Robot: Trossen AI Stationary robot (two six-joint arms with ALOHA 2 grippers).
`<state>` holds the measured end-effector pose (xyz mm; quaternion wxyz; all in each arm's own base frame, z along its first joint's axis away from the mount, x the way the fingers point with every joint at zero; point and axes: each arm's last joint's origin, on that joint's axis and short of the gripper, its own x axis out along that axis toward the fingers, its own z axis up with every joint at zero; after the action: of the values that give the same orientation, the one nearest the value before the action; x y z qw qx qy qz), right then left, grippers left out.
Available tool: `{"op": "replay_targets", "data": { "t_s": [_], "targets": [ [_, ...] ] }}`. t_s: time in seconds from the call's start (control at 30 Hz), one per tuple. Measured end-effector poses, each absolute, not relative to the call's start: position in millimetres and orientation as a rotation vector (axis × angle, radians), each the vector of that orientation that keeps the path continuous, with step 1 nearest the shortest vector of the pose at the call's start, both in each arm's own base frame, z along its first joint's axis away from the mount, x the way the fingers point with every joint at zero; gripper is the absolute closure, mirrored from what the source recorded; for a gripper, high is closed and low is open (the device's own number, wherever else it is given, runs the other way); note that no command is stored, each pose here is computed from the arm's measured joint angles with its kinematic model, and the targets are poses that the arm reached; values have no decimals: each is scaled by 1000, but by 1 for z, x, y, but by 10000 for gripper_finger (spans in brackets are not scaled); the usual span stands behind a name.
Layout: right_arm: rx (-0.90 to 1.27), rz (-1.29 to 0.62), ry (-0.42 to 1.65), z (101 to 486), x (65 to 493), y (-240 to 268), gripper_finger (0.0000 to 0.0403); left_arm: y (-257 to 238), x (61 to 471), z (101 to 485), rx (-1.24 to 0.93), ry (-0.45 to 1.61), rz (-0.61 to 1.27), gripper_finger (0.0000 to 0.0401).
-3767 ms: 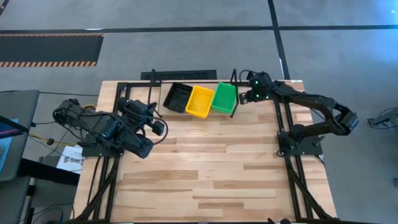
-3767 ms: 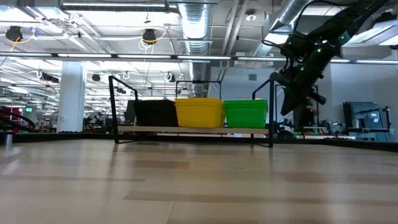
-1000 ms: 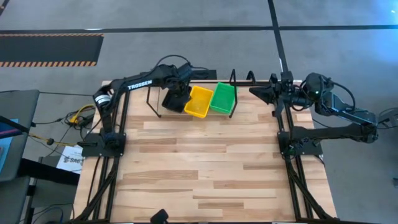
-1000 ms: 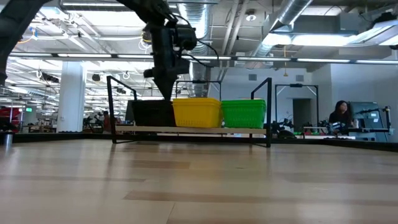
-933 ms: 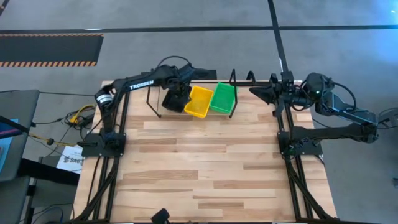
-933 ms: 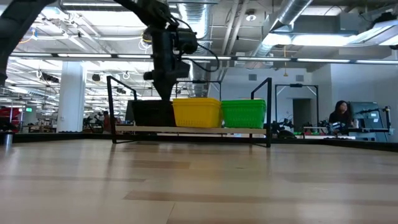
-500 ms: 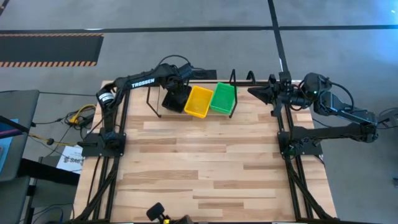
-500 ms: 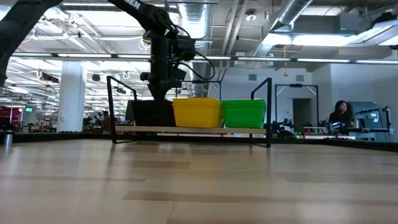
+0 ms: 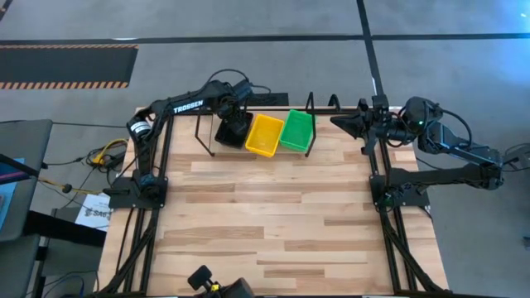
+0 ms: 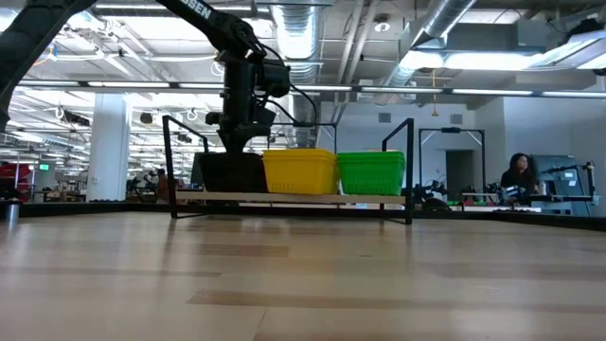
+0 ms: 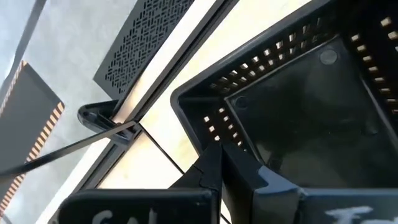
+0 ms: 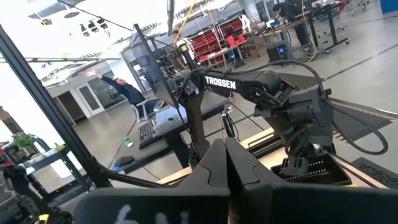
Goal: Stack baskets on shelf by color
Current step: Adjust the bins on the shelf
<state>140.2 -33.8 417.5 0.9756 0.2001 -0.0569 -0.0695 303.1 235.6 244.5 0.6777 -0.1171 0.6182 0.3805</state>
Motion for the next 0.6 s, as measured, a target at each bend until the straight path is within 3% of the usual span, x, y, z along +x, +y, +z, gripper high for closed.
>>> {"op": "replay_targets", "data": {
  "t_s": [0.33, 0.6],
  "targets": [
    [404, -141, -114, 417, 140, -34, 403, 221, 290, 242, -432, 1533, 873, 401],
    [402, -141, -112, 417, 140, -34, 403, 197, 305, 242, -363, 1553, 839, 401]
  ]
}}
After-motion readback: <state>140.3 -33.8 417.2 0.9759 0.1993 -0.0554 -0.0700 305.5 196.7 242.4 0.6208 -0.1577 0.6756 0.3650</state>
